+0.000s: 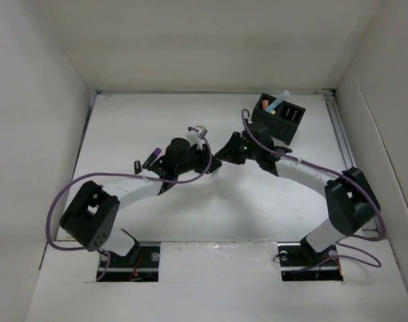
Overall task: Sort the stationery into containers
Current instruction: Pick up the stationery from the center of the board, then place the stationery in the storage box.
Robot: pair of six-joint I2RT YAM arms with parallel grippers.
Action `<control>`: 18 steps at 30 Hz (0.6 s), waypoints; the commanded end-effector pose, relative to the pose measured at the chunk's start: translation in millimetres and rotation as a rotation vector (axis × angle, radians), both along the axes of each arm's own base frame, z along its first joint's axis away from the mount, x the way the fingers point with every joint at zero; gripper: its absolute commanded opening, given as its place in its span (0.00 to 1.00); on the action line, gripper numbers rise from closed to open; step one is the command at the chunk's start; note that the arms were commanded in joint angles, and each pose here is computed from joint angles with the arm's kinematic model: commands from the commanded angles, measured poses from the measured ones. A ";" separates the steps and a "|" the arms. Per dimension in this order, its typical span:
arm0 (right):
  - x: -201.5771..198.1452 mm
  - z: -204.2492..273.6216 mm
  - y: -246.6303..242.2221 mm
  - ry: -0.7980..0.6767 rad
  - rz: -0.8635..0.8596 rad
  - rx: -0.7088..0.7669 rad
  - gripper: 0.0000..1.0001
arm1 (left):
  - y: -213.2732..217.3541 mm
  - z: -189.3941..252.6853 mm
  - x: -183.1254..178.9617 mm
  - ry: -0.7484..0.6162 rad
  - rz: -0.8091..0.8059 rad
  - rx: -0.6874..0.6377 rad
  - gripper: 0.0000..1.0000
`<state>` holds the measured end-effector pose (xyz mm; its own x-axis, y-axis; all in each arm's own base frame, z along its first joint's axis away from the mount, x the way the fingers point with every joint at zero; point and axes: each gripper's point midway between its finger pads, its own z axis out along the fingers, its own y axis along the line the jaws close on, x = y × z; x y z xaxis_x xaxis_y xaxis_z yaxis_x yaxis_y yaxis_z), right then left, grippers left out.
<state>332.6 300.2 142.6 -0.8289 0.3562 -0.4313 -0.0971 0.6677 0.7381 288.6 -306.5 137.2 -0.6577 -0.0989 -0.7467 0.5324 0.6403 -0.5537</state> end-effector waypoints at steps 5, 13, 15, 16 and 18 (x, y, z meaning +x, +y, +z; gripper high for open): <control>23.1 32.0 13.5 -0.103 -0.037 0.056 0.00 | -6.3 26.1 -10.4 -0.065 -0.050 -0.087 0.39; 96.6 70.1 -41.2 -0.186 -0.266 0.069 0.00 | 11.1 56.4 -20.2 -0.157 -0.005 -0.137 0.62; 117.8 73.5 -60.2 -0.199 -0.336 0.054 0.00 | 15.2 67.1 -23.1 -0.187 0.004 -0.157 0.63; 135.4 75.5 -85.5 -0.212 -0.429 0.026 0.00 | 15.7 71.3 -24.2 -0.188 0.006 -0.169 0.63; 159.6 88.5 -112.3 -0.229 -0.535 0.005 0.00 | 16.4 75.7 -25.1 -0.198 0.006 -0.177 0.63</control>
<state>449.6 228.4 193.7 -0.5946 0.6141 -0.5189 0.0431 0.6688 0.7421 264.5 -290.7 194.4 -0.5449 -0.2018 -0.8139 0.6100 0.5705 -0.5499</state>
